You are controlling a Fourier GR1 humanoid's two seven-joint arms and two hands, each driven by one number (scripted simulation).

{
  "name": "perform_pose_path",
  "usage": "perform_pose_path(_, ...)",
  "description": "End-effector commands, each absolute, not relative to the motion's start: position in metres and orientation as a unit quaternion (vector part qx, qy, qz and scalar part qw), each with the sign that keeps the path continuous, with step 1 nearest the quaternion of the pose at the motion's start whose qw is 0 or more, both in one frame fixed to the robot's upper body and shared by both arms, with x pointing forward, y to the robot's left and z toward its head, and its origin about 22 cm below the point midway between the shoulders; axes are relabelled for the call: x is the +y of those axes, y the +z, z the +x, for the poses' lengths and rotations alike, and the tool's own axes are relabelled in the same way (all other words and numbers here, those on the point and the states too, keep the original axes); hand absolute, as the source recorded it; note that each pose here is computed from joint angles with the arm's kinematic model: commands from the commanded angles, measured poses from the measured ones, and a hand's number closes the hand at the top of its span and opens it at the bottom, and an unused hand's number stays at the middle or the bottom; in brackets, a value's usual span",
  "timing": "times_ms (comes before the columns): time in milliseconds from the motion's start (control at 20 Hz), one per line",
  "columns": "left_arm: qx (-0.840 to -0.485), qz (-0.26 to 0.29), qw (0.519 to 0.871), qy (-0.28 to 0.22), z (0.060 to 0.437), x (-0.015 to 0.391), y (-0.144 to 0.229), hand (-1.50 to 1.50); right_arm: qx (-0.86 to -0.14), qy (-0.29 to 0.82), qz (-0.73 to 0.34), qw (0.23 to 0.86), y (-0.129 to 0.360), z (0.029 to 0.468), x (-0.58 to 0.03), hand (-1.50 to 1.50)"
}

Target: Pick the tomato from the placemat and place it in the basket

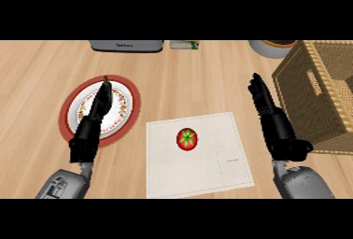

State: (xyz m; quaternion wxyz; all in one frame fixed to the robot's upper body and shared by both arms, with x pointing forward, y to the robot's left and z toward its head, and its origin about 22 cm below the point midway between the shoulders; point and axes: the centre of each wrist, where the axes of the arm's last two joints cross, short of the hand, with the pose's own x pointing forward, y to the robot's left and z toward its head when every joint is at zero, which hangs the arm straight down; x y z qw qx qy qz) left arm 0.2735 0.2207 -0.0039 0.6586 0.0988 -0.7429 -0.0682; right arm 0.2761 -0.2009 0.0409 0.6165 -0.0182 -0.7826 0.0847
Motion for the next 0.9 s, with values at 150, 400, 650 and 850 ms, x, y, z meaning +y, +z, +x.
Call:
perform_pose_path(150,-0.725,0.141,0.673,-0.028,0.282,0.266,0.038,0.0,-0.763,0.119,-0.092,0.628,0.069,0.313,-0.216,1.5)
perform_pose_path(400,-0.692,0.12,0.712,-0.02,0.3,0.288,0.051,0.0,-0.848,0.135,-0.001,0.512,0.06,0.317,-0.13,1.5)
perform_pose_path(650,-0.686,0.126,0.716,-0.018,0.288,0.281,0.033,0.0,-0.811,0.085,-0.208,0.541,0.041,0.313,-0.092,-1.5)
perform_pose_path(850,-0.682,0.127,0.721,-0.013,0.285,0.291,0.034,0.0,-0.768,0.074,-0.308,0.557,0.053,0.331,-0.097,-1.5)
